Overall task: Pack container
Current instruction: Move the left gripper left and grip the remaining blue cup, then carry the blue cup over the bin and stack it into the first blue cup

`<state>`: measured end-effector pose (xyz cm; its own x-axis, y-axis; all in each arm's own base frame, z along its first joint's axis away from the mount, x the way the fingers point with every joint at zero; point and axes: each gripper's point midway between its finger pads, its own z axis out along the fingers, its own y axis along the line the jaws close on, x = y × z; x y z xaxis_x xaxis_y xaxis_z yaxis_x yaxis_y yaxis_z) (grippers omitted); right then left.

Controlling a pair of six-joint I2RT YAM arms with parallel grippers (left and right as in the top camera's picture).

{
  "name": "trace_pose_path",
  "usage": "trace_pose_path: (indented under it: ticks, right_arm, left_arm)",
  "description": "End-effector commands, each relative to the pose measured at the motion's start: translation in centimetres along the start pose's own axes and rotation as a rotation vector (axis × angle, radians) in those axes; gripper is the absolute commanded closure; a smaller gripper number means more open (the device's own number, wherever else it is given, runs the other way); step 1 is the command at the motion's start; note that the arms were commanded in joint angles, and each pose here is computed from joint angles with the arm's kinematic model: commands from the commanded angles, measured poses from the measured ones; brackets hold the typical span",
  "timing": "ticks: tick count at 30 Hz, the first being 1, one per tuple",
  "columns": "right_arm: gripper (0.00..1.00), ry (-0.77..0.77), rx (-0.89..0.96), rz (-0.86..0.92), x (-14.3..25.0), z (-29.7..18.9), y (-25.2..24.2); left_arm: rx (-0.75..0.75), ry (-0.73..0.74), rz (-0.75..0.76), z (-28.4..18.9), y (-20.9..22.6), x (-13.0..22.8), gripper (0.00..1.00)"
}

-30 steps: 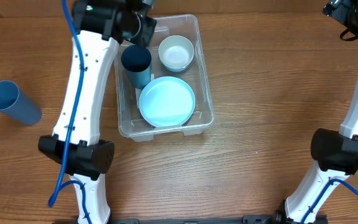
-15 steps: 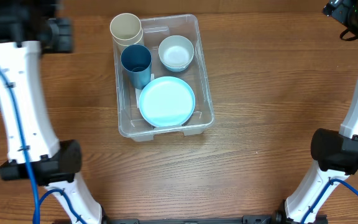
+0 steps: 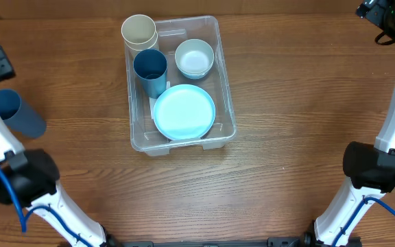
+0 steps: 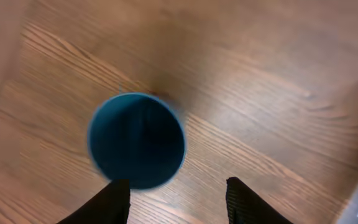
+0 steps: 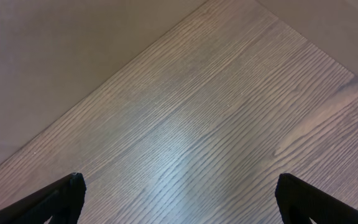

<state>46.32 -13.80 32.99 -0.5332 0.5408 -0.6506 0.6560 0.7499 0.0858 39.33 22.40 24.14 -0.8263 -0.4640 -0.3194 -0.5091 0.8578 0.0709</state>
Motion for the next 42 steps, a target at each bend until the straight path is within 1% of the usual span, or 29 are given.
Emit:
trace_pose_path:
  ticks: [1,7,13,20,21,22,23,30,36,38,39,42]
  right_arm:
    - [0.0,-0.014,0.005,0.003,-0.3,-0.1,-0.1]
    - [0.0,-0.014,0.005,0.003,-0.3,-0.1,-0.1]
    - [0.0,-0.014,0.005,0.003,-0.3,-0.1,-0.1]
    - [0.0,-0.014,0.005,0.003,-0.3,-0.1,-0.1]
    - [0.0,-0.014,0.005,0.003,-0.3,-0.1,-0.1]
    - [0.0,-0.014,0.005,0.003,-0.3,-0.1,-0.1]
    - [0.0,-0.014,0.005,0.003,-0.3,-0.1,-0.1]
    - [0.0,-0.014,0.005,0.003,-0.3,-0.1,-0.1]
    - [0.0,-0.014,0.005,0.003,-0.3,-0.1,-0.1]
    - [0.0,-0.014,0.005,0.003,-0.3,-0.1,-0.1]
    - [0.0,-0.014,0.005,0.003,-0.3,-0.1,-0.1]
    - [0.0,-0.014,0.005,0.003,-0.3,-0.1,-0.1]
  left_arm:
    - [0.001,0.086,0.004,3.9,-0.2,0.4,0.51]
    - [0.0,0.154,0.003,6.9,-0.1,0.9,0.54]
    - [0.013,0.196,0.003,8.8,-0.4,1.3,0.54]
    - [0.014,0.175,-0.006,9.5,-0.2,0.7,0.56]
    - [0.015,0.173,-0.006,9.6,-0.2,0.6,0.59]
    - [0.016,0.172,-0.006,9.6,-0.2,0.6,0.67]
    - [0.019,0.171,-0.006,9.6,-0.3,0.6,0.96]
    - [0.023,0.166,-0.008,9.8,-0.4,0.4,0.96]
    - [0.021,0.197,-0.008,11.0,-0.4,1.1,0.96]
    - [0.01,0.208,-0.003,11.6,-0.3,1.4,0.95]
    - [0.005,0.208,-0.004,11.8,-0.1,1.4,0.92]
    - [0.0,0.21,-0.016,12.0,0.5,1.5,0.93]
